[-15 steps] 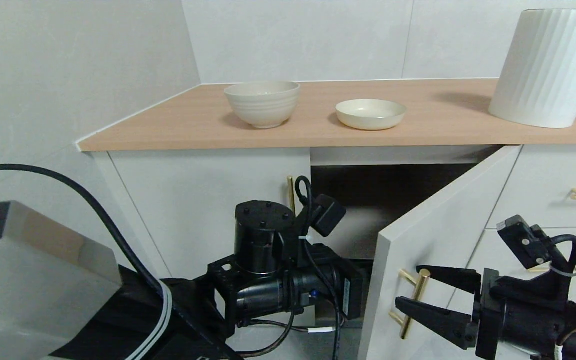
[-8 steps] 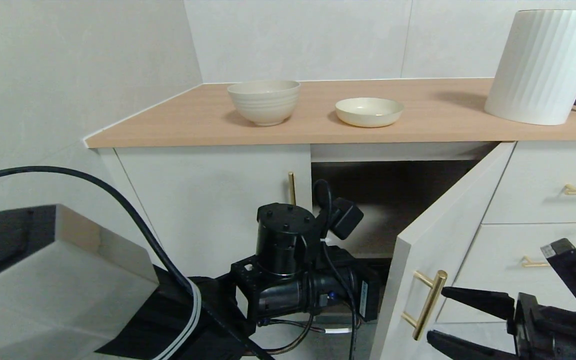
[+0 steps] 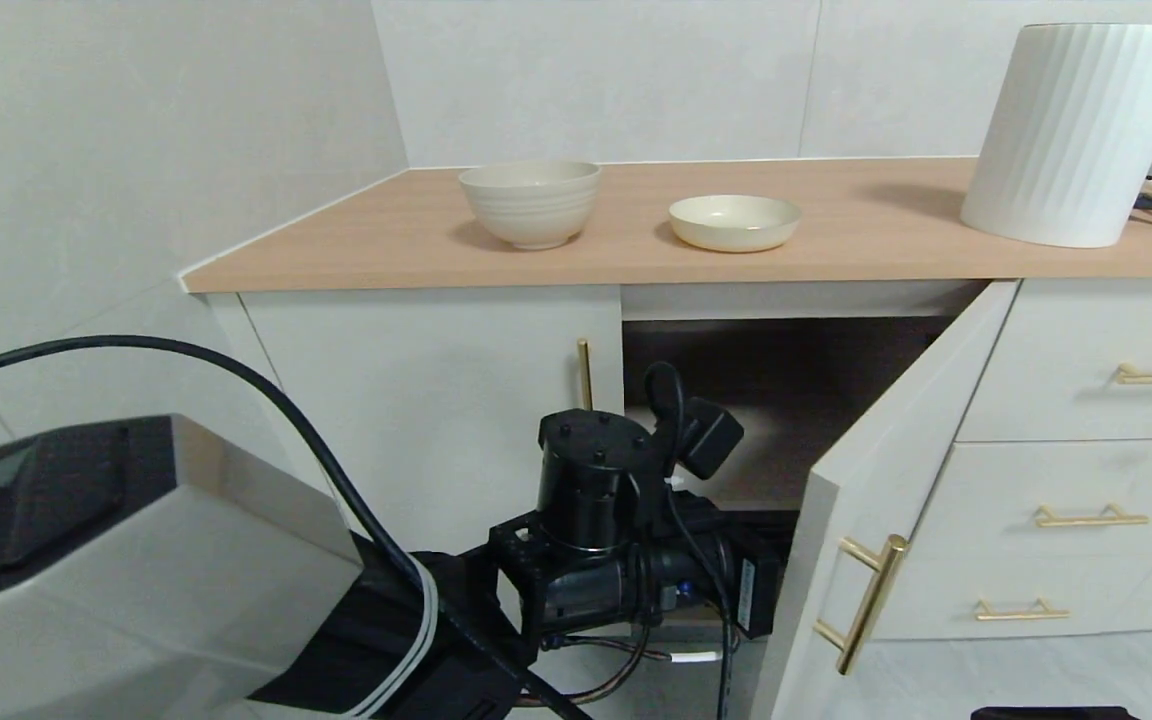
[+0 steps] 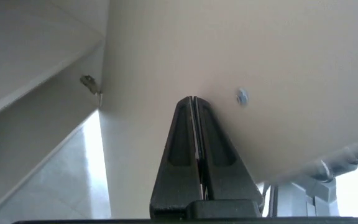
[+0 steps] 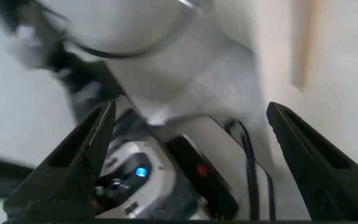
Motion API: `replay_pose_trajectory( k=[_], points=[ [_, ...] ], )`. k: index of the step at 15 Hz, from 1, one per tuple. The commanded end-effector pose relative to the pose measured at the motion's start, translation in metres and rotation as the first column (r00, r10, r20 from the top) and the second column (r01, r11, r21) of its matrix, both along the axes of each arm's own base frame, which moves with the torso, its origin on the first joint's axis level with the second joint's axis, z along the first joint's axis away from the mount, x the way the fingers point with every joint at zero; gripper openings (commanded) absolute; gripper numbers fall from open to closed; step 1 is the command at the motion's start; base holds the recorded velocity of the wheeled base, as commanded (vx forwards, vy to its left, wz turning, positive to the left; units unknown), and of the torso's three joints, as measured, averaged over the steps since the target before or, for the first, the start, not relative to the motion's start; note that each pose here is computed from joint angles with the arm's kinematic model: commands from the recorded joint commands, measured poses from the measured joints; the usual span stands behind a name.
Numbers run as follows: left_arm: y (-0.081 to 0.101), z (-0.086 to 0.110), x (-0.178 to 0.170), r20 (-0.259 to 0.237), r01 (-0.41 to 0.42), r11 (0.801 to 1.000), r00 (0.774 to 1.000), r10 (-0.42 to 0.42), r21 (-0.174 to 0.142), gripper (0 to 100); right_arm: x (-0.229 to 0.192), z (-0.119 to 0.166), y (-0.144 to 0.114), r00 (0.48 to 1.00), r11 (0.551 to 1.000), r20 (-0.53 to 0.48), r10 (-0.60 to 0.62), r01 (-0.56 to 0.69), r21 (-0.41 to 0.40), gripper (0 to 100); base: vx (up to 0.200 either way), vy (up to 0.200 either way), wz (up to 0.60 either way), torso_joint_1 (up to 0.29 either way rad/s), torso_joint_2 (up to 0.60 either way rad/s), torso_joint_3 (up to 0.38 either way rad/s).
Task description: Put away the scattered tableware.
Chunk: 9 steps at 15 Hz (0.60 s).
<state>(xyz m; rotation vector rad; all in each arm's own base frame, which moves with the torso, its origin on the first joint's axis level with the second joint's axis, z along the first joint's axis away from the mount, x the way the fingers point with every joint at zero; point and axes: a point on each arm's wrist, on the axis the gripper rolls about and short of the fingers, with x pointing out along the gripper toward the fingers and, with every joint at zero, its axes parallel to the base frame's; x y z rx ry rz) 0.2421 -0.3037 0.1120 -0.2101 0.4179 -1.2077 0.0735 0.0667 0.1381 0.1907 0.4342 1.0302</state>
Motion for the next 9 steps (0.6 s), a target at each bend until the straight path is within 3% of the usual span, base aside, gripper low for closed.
replay_pose_trajectory(
  k=[1,8,9],
  points=[
    [-0.0069,-0.0094,0.0065,-0.008,-0.001,1.0,1.0,0.001,0.008,0,-0.0068,0.0046,-0.0046,0.999,0.999,0.036,0.011,-0.012,0.03,100,0.0,0.0,0.0,0.0,0.0,0.0],
    [-0.0105,-0.0037,0.0027,-0.026,-0.006,1.0,1.0,0.006,-0.013,0,-0.0069,0.0044,-0.0046,0.999,0.999,0.034,0.015,-0.016,0.03,100,0.0,0.0,0.0,0.0,0.0,0.0],
    [-0.0115,-0.0042,0.0027,-0.026,-0.005,1.0,1.0,0.004,-0.013,0,-0.0068,0.0043,-0.0044,0.999,0.999,0.033,0.015,-0.016,0.029,100,-0.2,0.0,0.0,0.002,0.0,0.002]
  ],
)
